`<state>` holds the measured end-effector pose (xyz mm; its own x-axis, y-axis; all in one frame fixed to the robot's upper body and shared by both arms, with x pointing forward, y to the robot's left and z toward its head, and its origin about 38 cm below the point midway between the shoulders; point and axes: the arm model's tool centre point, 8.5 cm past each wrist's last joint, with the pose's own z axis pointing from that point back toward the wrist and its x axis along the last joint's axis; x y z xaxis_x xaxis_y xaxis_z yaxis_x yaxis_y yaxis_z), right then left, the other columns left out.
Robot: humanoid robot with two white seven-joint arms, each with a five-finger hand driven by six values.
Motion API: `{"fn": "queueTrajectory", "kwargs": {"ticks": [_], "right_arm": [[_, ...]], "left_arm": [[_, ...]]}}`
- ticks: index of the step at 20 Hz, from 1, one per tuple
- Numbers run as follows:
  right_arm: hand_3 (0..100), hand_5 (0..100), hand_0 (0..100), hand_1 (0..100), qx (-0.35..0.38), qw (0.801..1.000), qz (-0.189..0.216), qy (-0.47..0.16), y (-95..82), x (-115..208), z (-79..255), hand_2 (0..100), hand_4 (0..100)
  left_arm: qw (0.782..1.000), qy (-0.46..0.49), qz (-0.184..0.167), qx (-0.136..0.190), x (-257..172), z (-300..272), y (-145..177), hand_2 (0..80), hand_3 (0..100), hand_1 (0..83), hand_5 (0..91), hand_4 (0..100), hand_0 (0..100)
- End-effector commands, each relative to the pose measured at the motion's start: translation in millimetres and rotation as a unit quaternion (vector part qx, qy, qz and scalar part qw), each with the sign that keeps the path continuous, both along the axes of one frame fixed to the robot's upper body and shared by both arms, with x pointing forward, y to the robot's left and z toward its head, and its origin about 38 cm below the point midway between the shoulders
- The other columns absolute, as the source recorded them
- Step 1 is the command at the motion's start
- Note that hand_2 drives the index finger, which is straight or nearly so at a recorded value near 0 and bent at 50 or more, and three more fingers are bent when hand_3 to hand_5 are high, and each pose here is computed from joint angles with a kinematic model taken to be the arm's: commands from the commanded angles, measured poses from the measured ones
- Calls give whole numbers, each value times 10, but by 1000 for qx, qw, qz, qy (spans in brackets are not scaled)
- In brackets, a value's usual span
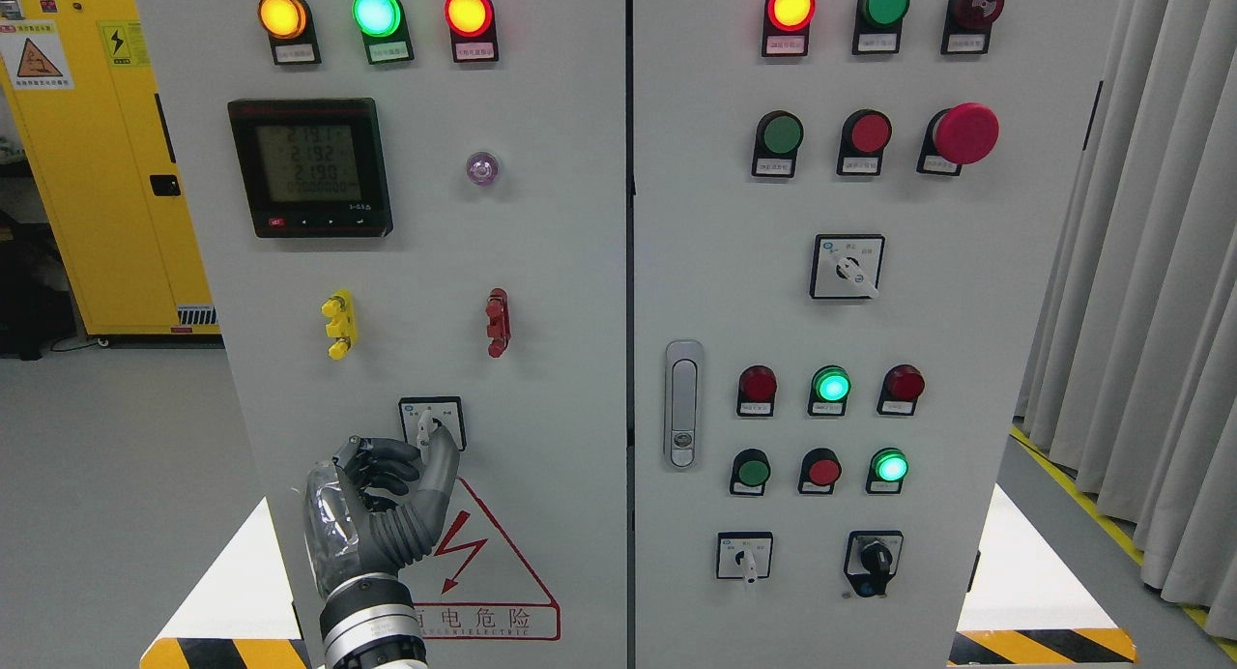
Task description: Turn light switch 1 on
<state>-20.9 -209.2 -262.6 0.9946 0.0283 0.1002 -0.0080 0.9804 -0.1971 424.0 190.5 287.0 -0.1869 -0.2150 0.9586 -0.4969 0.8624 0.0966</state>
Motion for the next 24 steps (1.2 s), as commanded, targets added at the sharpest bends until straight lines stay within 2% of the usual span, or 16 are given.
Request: {"fn": "queueTrajectory", "kwargs": {"ticks": [1, 11, 24], "right_arm": [[0, 0, 0, 500, 0, 1000, -15, 1, -2, -5, 0, 40, 0], [0, 0, 0, 500, 0, 1000, -15, 1, -2, -5, 0, 40, 0], [0, 0, 0, 500, 0, 1000, -15, 1, -2, -15, 0, 40, 0]], "left_arm": [[1000, 1, -1, 0, 5, -5, -2, 650, 815, 697, 749, 807, 268], [1000, 0, -1, 0, 6, 1, -3, 652, 819, 688, 746, 809, 366], [1000, 2, -2, 0, 12, -8, -5, 661, 828, 652, 752, 811, 431]]}}
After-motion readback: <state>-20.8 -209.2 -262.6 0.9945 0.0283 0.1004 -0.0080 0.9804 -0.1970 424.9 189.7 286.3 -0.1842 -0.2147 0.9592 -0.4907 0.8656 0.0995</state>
